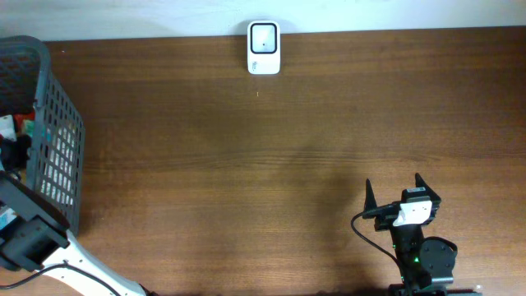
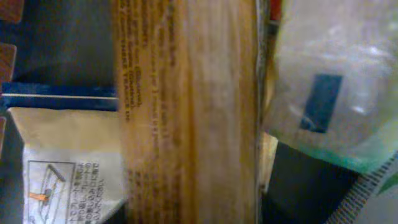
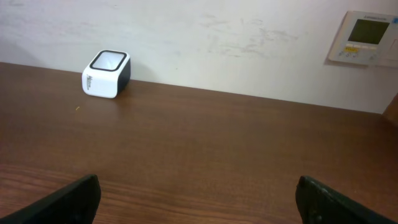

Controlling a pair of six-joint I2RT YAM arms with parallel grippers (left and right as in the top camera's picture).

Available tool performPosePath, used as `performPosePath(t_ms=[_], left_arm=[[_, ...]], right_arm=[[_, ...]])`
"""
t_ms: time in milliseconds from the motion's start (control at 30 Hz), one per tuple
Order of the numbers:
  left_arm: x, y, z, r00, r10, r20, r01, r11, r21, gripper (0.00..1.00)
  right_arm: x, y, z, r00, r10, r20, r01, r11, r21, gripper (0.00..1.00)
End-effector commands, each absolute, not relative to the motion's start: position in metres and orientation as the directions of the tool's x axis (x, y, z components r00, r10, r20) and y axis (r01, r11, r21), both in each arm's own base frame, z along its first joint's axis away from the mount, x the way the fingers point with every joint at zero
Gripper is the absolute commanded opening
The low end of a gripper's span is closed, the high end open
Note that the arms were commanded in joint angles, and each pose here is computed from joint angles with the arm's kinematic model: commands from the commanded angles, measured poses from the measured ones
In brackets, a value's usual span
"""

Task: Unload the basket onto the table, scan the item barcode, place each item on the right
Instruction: 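Reach the left gripper into the basket and grasp the orange-topped pasta pack, then lift the pasta pack out and lay it on the table centre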

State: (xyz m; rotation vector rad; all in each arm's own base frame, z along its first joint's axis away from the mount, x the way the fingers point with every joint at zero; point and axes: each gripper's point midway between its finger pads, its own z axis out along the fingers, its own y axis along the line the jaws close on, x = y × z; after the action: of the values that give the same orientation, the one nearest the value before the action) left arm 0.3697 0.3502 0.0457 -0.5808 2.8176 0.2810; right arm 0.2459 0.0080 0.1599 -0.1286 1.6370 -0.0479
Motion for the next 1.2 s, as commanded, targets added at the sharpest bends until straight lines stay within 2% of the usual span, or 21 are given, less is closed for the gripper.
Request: performPosePath(t_ms=[0,67,167,300,400,567,733,800,867,967,1067,1167], left_arm=[[0.363,0.351,0.024,-0.887,-0.396,-0.239,-0.431,0.894,0.119,0.15],[0.368,0.355,0.039,-0.873,-0.403,-0.275,-0.448,0.885,0.126,0.11],[0.381,0.363,0.092,-0.832,-0.395,-0.389,-0.475,0.87,0.133,0.08],[0.397,0.363,0.191,-0.713,-0.38,-0.589,-0.527,0.845,0.093,0.0],[0.395,0.355,0.268,-0.606,-0.336,-0.721,-0.552,0.83,0.077,0.0],[0.379,0.328,0.376,-0.438,-0.212,-0.874,-0.554,0.829,0.076,0.0],[0.372,0.262,0.453,-0.298,-0.101,-0.949,-0.409,0.912,0.032,0.0],[0.376,0.224,0.465,-0.265,-0.133,-0.955,-0.331,0.943,-0.039,0.0],[0.383,0.174,0.465,-0.289,-0.16,-0.944,-0.2,0.974,-0.103,0.0],[0.401,0.082,0.43,-0.447,-0.166,-0.879,-0.002,0.983,-0.184,0.0],[0.407,0.01,0.382,-0.6,-0.118,-0.791,0.116,0.966,-0.232,0.0],[0.406,-0.036,0.316,-0.732,-0.127,-0.669,0.087,0.957,-0.277,0.0]], right_arm=[[0.246,0.007,0.157,-0.068,-0.119,-0.991,-0.054,0.992,-0.115,0.99],[0.246,0.007,0.157,-0.068,-0.119,-0.991,-0.054,0.992,-0.115,0.98],[0.246,0.007,0.157,-0.068,-0.119,-0.991,-0.054,0.992,-0.115,0.99],[0.246,0.007,0.157,-0.068,-0.119,-0.991,-0.054,0.992,-0.115,0.99],[0.246,0.007,0.157,-0.068,-0.119,-0.991,-0.054,0.992,-0.115,0.99],[0.246,0.007,0.157,-0.068,-0.119,-0.991,-0.054,0.992,-0.115,0.98],[0.246,0.007,0.157,-0.068,-0.119,-0.991,-0.054,0.992,-0.115,0.99],[0.246,0.007,0.157,-0.068,-0.119,-0.991,-0.054,0.992,-0.115,0.99],[0.246,0.007,0.157,-0.068,-0.119,-0.991,-0.054,0.992,-0.115,0.99],[0.246,0.007,0.157,-0.068,-0.119,-0.991,-0.054,0.992,-0.115,0.99],[0.246,0.007,0.157,-0.068,-0.119,-0.991,-0.054,0.992,-0.115,0.99],[0.246,0.007,0.157,-0.068,-0.119,-0.991,-0.054,0.992,-0.115,0.99]])
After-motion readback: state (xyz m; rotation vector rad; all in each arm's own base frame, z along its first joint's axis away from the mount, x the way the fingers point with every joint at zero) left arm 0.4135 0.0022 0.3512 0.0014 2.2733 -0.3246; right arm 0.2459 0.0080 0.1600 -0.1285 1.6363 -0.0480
